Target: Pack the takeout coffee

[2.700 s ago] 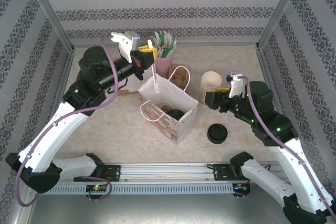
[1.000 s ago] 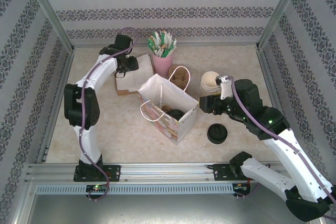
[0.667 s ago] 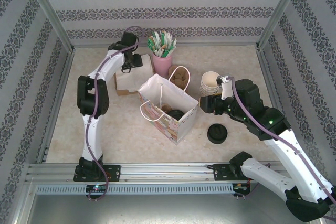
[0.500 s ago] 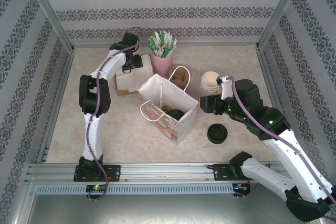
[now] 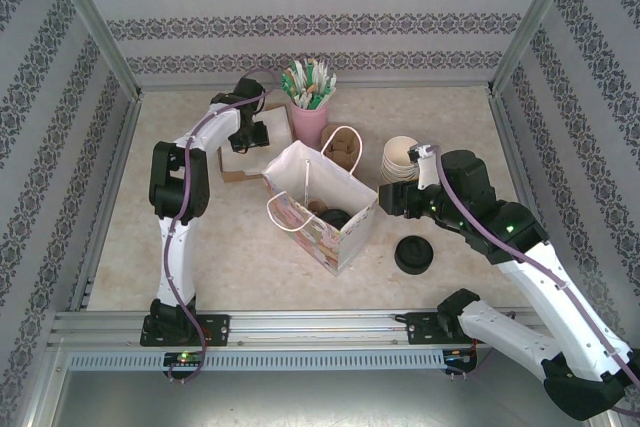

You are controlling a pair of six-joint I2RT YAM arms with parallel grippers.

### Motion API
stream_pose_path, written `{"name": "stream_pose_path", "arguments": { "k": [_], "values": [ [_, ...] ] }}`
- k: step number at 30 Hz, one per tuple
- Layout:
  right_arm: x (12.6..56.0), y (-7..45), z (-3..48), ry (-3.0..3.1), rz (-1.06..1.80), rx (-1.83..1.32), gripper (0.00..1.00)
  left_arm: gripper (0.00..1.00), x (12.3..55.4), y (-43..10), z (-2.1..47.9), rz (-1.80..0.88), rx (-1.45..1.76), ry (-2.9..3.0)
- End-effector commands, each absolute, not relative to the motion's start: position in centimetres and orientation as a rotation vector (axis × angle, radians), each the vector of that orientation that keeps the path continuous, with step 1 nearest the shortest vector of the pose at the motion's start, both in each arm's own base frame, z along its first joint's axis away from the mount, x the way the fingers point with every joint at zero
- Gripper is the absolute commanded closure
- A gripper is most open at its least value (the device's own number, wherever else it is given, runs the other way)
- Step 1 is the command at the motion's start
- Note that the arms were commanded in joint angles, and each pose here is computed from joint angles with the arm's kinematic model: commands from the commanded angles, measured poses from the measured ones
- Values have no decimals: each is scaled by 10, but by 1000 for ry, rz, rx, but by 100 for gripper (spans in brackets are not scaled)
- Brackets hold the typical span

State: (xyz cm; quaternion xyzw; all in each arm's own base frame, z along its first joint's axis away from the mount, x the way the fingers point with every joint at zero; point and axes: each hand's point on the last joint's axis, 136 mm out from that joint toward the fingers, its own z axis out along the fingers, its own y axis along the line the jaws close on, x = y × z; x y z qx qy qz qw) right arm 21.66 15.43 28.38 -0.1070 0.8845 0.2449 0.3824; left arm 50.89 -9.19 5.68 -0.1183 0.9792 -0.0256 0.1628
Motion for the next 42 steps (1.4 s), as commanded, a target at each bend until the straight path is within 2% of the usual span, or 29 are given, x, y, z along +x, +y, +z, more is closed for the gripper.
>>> {"name": "stream_pose_path", "arguments": {
  "k": [1, 10, 12, 15, 19, 22, 25, 28, 33, 42],
  "values": [
    [216, 157, 285, 2239, 631, -282, 37, 49, 510, -86, 72, -81, -368, 2758],
    [213, 155, 286, 2232, 632, -274, 37, 59, 514, -85, 85, -85, -370, 2729],
    [213, 155, 284, 2234, 630, -276, 37, 68, 515, -86, 88, -97, -369, 2719],
    [213, 154, 284, 2235, 631, -273, 37, 75, 517, -88, 90, -110, -368, 2713],
    [213, 155, 285, 2231, 635, -272, 37, 78, 520, -88, 95, -115, -371, 2700],
    [212, 155, 284, 2234, 633, -274, 37, 89, 521, -89, 94, -121, -375, 2699],
    [212, 155, 286, 2229, 636, -273, 37, 91, 521, -91, 93, -130, -374, 2700],
    [212, 155, 287, 2226, 635, -277, 37, 98, 521, -91, 99, -138, -363, 2694],
    [211, 154, 288, 2222, 636, -274, 37, 100, 518, -85, 134, -115, -333, 2625],
    [210, 152, 303, 2157, 652, -268, 37, 100, 481, -63, 242, -105, -283, 2361]
  ]
}}
